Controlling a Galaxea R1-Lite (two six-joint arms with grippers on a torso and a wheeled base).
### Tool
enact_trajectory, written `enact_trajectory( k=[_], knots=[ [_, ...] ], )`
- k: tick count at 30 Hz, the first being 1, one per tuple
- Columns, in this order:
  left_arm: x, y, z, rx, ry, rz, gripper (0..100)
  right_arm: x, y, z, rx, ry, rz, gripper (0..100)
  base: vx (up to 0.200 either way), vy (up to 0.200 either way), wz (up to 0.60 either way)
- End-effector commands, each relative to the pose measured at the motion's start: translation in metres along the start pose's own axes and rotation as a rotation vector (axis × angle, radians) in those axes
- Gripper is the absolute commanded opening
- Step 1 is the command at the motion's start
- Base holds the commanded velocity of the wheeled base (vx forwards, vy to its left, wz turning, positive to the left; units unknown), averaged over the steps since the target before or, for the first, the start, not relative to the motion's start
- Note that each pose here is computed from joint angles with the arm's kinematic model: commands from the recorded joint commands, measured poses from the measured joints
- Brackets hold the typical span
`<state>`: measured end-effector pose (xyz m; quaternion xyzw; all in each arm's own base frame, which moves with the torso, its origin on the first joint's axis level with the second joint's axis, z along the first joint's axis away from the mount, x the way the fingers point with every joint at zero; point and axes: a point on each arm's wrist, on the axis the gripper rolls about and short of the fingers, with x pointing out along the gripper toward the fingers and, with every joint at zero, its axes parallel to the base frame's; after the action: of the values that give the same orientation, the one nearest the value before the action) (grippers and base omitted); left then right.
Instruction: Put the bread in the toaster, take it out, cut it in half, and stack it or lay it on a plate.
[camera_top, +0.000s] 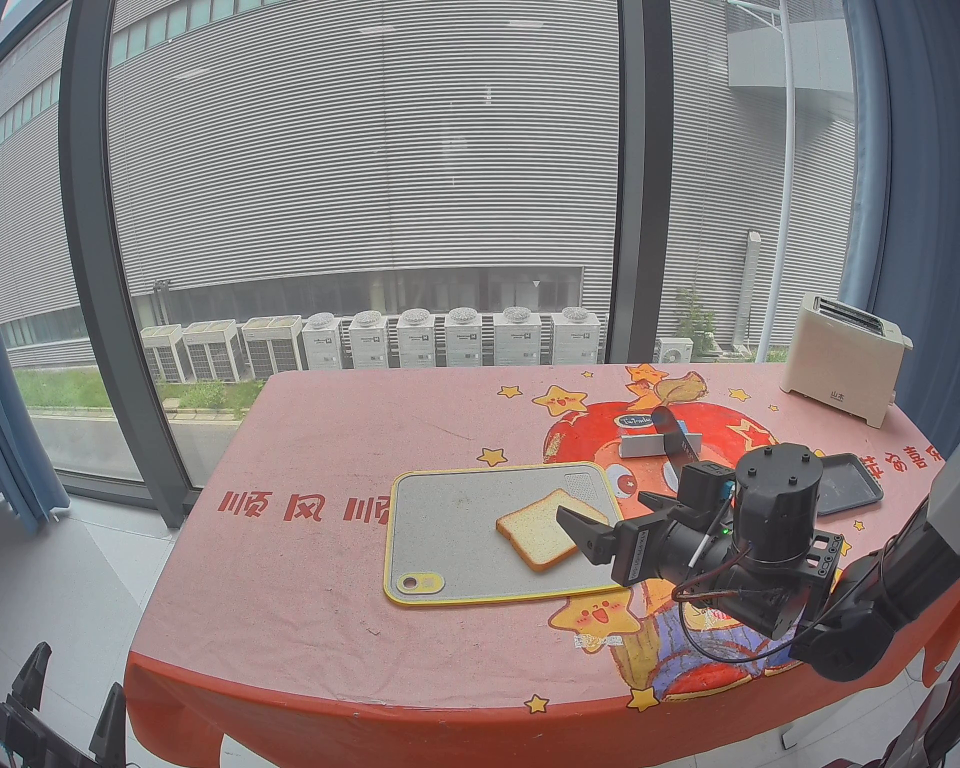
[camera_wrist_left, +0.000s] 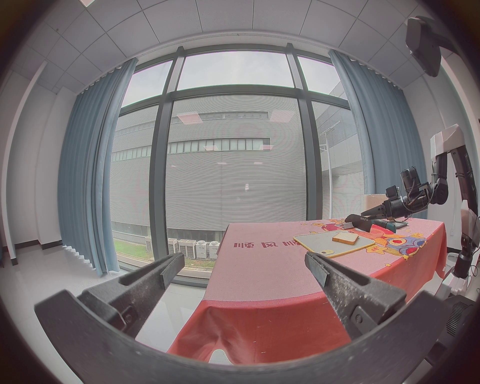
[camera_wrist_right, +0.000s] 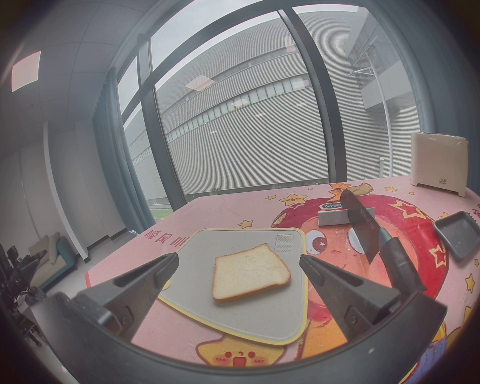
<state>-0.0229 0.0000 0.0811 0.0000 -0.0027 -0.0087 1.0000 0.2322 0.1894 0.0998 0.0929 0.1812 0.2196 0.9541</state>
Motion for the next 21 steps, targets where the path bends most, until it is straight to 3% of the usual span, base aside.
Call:
enact_trajectory(
  k=[1, 12, 21],
  knots=[
    [0.000, 0.000, -0.005, 0.000, 0.001, -0.001, 100, -0.003, -0.003, -0.001, -0.011, 0.000, -0.015, 100, 0.000, 0.000, 0.00],
    [0.000, 0.000, -0.005, 0.000, 0.001, -0.001, 100, -0.014, -0.005, 0.012, -0.029, -0.048, -0.029, 100, 0.000, 0.000, 0.00],
    [0.000, 0.000, -0.005, 0.000, 0.001, -0.001, 100, -0.022, -0.014, 0.019, -0.032, -0.078, -0.094, 100, 0.000, 0.000, 0.00]
  ],
)
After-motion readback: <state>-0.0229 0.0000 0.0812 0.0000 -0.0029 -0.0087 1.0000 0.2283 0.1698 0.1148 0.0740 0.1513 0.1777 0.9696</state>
